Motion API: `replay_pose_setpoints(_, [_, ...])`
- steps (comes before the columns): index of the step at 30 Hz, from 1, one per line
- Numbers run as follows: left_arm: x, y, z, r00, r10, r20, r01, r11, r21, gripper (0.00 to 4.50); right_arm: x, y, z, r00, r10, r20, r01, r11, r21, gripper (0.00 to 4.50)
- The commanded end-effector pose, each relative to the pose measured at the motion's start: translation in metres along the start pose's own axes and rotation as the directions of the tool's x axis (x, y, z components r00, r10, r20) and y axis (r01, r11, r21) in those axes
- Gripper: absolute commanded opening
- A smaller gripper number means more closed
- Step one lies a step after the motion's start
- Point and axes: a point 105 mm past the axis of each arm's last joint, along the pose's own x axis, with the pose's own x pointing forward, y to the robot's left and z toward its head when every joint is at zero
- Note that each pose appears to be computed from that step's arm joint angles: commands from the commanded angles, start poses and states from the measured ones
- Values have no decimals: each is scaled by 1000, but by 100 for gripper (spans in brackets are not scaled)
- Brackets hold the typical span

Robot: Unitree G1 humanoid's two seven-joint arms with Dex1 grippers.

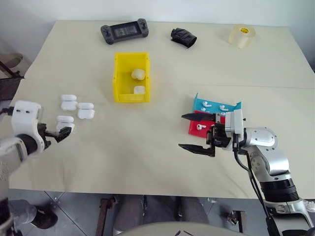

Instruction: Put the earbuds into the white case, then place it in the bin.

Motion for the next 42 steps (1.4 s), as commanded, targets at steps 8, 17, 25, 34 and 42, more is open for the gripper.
replay_pose_setpoints(8, [18, 5, -8, 967, -10, -253, -2, 999, -46, 447, 11, 4, 12, 999, -23, 44, 24, 999, -36, 450])
replay_pose_setpoints(17, [27, 4, -4, 966, -26, -257, -4, 993, -117, 447, 13, 6, 12, 998, -46, 51, 48, 998, -32, 450])
replay_pose_setpoints(25, [34, 3, -4, 965, -35, -258, 4, 993, -119, 447, 16, 6, 12, 996, -61, 61, 63, 998, -30, 450])
replay_pose_setpoints(34, [34, 3, -10, 959, -35, -280, 9, 995, -96, 278, 15, 5, 12, 995, -83, 61, 85, 996, -31, 450])
replay_pose_setpoints(42, [13, -24, 17, 966, -257, 30, 256, 966, 23, 278, 8, 5, 11, 994, -105, 43, 106, 994, -28, 450])
